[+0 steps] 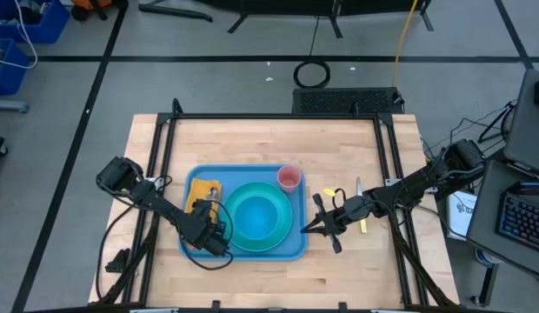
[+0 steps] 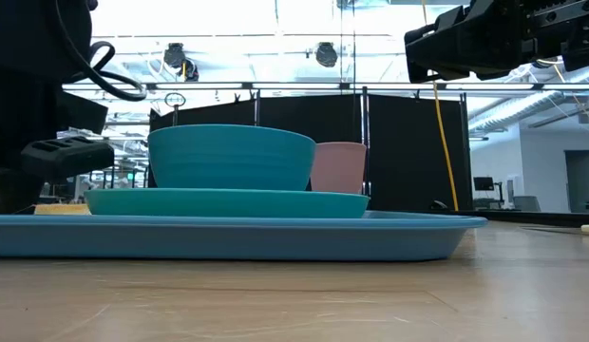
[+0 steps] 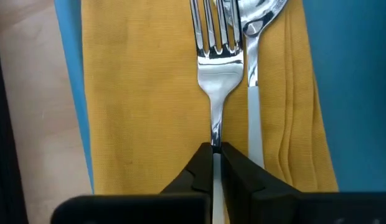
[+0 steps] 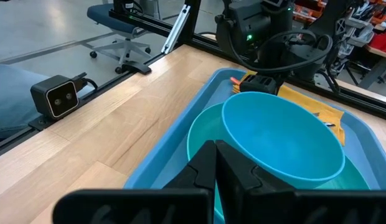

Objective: Set up tray
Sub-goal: Adjust the orange fork and orange spoon on the yellow napkin

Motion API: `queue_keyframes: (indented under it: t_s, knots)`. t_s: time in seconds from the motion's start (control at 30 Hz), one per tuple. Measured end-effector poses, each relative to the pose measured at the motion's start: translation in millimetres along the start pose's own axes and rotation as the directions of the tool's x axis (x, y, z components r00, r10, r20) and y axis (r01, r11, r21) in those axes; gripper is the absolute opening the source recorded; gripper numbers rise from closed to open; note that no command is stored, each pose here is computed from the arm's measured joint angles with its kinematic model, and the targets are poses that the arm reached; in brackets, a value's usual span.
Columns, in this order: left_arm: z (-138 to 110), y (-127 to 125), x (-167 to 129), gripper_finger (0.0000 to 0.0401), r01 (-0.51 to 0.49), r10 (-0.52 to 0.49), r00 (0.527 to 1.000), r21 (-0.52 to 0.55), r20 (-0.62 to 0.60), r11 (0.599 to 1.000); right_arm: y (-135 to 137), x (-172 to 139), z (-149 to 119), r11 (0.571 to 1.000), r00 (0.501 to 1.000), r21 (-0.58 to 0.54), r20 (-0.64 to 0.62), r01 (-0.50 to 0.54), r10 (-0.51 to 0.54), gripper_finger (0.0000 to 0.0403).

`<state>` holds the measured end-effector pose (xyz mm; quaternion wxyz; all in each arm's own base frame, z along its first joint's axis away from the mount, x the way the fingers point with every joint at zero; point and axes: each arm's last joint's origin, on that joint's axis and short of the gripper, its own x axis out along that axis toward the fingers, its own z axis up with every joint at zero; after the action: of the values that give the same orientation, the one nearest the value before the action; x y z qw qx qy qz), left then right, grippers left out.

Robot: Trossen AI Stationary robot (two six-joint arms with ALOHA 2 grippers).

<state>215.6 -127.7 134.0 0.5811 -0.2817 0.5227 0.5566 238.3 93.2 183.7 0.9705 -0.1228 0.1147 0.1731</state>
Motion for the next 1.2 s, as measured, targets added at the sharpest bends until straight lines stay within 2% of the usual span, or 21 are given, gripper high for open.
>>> queue_keyframes:
  t_s: [0.17,0.23,0.3,0.43,0.67,0.8,1.2]
  knots:
    - [0.0,-2.9,0.3,0.0042,0.025,-0.025,1.000,-0.011,-0.011,1.000,0.0,0.0,0.0,1.000,1.000,-0.001,0.000,0.000,0.000,0.0000]
    - [1.1,-4.0,0.6,0.0045,0.029,-0.030,0.999,-0.052,-0.018,0.998,0.0,0.0,0.0,1.000,1.000,-0.001,0.000,0.000,0.000,0.0000]
    - [2.2,-6.8,0.9,0.0038,0.051,-0.053,0.998,-0.089,-0.020,0.995,0.0,0.0,0.0,1.000,1.000,-0.001,0.000,0.000,0.000,0.0000]
    - [6.2,-11.7,1.1,0.0012,0.091,-0.093,0.996,-0.080,-0.016,0.993,0.0,0.0,0.0,1.000,1.000,-0.001,0.000,0.000,0.000,0.0000]
    - [10.3,-14.1,1.8,0.0033,0.102,-0.103,0.995,-0.102,-0.009,0.990,0.0,0.0,0.0,1.000,1.000,-0.001,0.000,0.000,0.000,0.0000]
    - [10.8,-14.1,1.7,0.0013,0.105,-0.105,0.994,-0.090,0.006,0.990,0.0,0.0,0.0,1.000,1.000,-0.001,0.000,0.000,0.000,0.0000]
    - [9.2,-12.5,0.4,0.0012,0.110,-0.109,0.994,-0.078,0.019,0.991,-0.1,0.0,-0.2,1.000,1.000,-0.001,-0.001,0.001,-0.001,0.0000]
